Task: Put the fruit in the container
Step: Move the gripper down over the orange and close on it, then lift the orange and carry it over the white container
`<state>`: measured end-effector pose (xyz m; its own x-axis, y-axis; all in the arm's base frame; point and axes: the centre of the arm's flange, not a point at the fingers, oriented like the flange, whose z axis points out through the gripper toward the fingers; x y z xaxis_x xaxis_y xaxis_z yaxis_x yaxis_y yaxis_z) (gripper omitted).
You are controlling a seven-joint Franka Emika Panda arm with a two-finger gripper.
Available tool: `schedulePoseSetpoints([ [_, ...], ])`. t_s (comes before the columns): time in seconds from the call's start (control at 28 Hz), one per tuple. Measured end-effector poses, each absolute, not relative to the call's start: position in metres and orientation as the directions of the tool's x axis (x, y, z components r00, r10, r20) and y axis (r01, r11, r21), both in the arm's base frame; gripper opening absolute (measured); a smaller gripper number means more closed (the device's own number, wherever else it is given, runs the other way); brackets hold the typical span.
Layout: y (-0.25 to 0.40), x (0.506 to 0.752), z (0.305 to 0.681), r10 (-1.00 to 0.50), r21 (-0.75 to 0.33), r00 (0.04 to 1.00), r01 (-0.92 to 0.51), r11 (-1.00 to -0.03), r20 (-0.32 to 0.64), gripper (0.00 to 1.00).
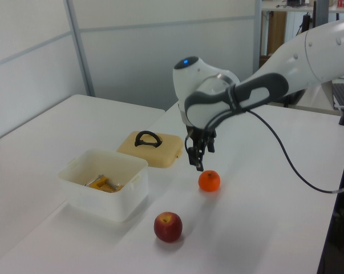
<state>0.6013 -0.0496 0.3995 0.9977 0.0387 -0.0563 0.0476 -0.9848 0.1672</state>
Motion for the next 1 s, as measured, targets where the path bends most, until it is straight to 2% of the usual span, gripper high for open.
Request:
schedulePoseSetpoints([
  [0.29, -0.048, 0.591, 0.363, 0.017, 0.214, 0.999, 0.026, -0.976, -0.047, 1.0],
  [0.82, -0.049, 0.594, 0.325, 0.025, 0.25, 0.996, 0.045, -0.967, -0.085, 1.0],
  [0.96, -0.049, 0.594, 0.324, -0.001, 0.255, 0.997, 0.019, -0.967, -0.079, 0.87],
  [1.0, -0.049, 0.595, 0.325, -0.006, 0.256, 0.997, 0.014, -0.967, -0.077, 0.81],
])
